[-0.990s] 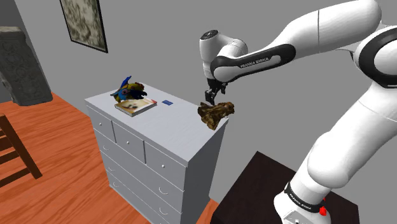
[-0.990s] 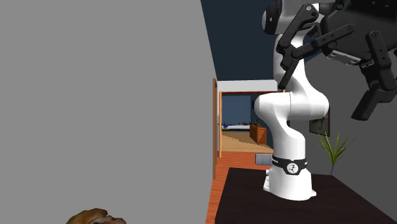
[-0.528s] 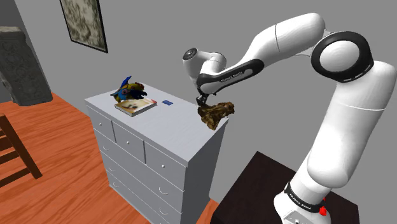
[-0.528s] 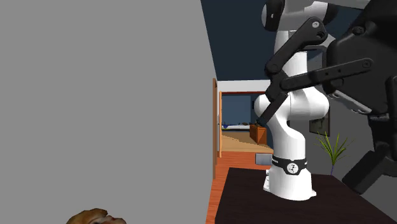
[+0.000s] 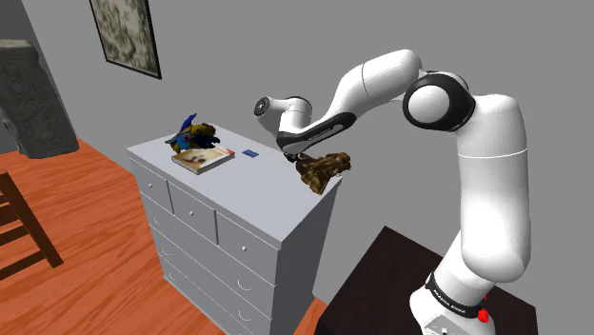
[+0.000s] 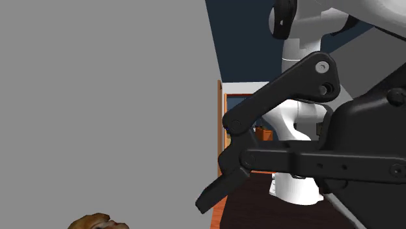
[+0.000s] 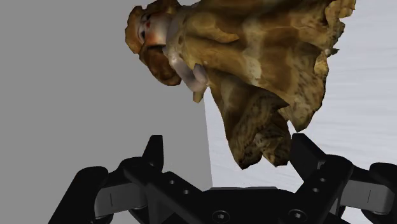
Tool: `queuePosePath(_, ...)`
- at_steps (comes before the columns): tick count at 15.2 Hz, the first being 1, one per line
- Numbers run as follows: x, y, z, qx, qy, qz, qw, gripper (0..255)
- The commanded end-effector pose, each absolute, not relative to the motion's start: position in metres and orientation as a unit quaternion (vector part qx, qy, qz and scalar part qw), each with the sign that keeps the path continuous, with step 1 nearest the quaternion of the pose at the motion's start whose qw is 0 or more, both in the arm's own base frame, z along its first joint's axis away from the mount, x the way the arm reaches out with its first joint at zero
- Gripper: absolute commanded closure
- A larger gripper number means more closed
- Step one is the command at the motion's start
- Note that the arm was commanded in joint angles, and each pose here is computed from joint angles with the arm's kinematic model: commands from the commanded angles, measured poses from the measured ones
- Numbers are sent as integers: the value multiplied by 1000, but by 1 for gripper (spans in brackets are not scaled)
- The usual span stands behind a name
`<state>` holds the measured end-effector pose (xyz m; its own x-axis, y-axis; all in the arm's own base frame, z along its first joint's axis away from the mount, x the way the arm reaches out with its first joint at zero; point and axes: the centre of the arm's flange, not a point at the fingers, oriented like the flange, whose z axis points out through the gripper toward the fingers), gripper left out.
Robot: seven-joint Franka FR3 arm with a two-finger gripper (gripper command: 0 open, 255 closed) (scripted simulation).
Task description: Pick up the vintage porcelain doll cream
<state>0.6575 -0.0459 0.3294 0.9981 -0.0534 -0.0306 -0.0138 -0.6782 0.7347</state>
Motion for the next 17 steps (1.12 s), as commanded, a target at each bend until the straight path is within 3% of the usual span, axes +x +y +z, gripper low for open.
queuePosePath(1,673,-52,316,908,-18,-26,418,0)
queuePosePath(10,673,-52,276,908,-18,-26,418,0)
queuePosePath(11,673,-52,276,908,-18,-26,418,255)
queuePosePath(17,674,-52,276,908,-18,-26,418,255)
